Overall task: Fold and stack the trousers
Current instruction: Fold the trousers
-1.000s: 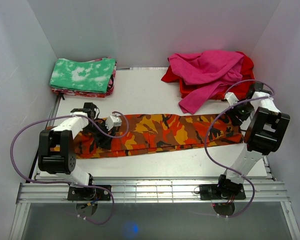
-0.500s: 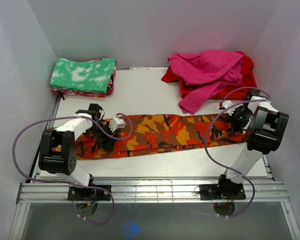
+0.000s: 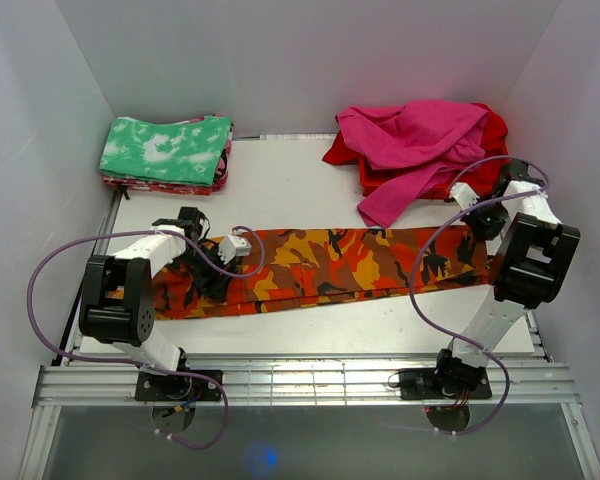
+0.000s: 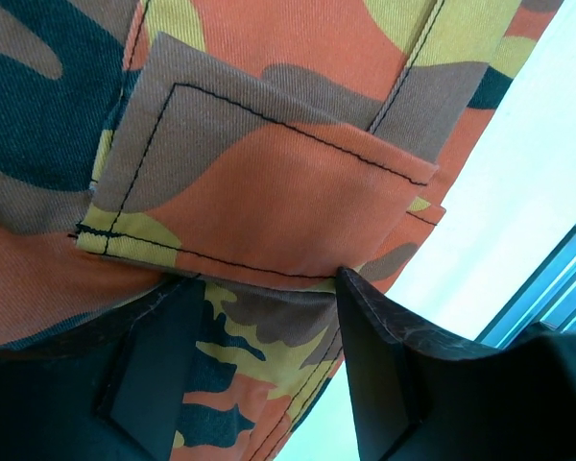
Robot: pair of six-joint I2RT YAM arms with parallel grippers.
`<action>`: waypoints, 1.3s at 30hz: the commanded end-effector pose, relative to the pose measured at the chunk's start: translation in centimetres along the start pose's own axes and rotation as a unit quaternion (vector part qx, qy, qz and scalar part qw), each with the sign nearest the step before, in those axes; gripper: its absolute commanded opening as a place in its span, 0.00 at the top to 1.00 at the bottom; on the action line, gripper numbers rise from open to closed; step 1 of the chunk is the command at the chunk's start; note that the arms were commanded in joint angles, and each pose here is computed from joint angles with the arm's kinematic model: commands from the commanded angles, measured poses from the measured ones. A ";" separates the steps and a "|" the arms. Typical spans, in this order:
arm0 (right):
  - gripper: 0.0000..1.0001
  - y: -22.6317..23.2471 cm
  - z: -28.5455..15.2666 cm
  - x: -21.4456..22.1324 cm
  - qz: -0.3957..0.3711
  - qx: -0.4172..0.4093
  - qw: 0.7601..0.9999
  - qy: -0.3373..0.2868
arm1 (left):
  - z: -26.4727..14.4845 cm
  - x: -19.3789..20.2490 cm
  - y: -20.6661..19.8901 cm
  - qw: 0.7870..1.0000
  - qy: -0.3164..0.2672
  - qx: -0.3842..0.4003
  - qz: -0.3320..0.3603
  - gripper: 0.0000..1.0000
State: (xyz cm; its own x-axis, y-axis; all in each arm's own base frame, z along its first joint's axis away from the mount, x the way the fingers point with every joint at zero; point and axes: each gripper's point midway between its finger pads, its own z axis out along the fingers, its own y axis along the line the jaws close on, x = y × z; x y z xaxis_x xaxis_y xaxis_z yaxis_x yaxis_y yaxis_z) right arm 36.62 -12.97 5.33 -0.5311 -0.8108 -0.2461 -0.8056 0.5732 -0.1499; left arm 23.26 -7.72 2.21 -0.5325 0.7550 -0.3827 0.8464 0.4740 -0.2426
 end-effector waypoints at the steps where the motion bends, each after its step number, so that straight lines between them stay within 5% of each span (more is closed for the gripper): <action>1: 0.92 -3.2 -2.5 -1.2 -0.026 0.058 0.998 -0.002 | 2.5 2.3 -1.0 0.999 0.033 0.030 -0.004 0.33; 8: 0.90 -4.9 0.3 -1.6 -0.025 0.073 0.997 0.016 | 2.4 2.1 -0.7 0.999 0.031 0.027 -0.007 0.33; 9: 0.84 -5.0 0.6 -1.9 -0.022 0.076 0.997 0.016 | 2.4 2.1 -0.7 0.999 0.032 0.025 -0.005 0.33; 10: 0.59 -5.0 1.1 -2.1 -0.019 0.076 0.997 0.018 | 2.3 2.0 -0.7 0.999 0.030 0.024 -0.003 0.32; 11: 0.47 -5.1 1.0 -2.4 -0.010 0.079 0.997 0.016 | 2.2 2.0 -0.6 0.999 0.030 0.022 -0.003 0.32; 13: 0.31 -5.2 0.5 -2.7 -0.006 0.083 0.996 0.012 | 2.0 1.8 -0.6 1.000 0.026 0.017 0.000 0.31; 16: 0.26 -5.0 -1.2 -2.5 -0.006 0.097 0.995 0.014 | 1.6 1.2 -0.6 1.000 0.014 0.014 0.005 0.29; 21: 0.28 -1.4 -4.3 -3.8 -0.006 0.056 0.998 -0.021 | 0.1 -1.0 -0.6 1.000 -0.020 0.007 -0.008 0.20; 26: 0.39 7.0 -3.5 -4.8 -0.006 -0.060 0.997 -0.039 | -2.0 -3.0 -1.0 0.998 -0.059 -0.017 -0.006 0.12; 31: 0.57 11.1 -1.9 -4.1 -0.012 -0.100 0.994 -0.042 | -3.2 -3.5 -2.3 0.997 -0.071 -0.018 0.002 0.24; 39: 0.64 12.7 -0.1 -2.7 0.003 -0.114 0.993 -0.023 | -1.7 -0.8 -4.4 0.997 -0.039 -0.027 0.054 0.34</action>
State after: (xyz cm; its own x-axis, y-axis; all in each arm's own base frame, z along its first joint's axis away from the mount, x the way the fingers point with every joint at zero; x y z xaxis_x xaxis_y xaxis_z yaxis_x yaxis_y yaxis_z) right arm 27.63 -3.81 4.08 -0.5179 -0.8131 -0.2658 -0.8520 0.5180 0.0755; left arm 21.35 -9.48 5.51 -0.4718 0.7460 -0.4701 0.8769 0.4529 -0.1613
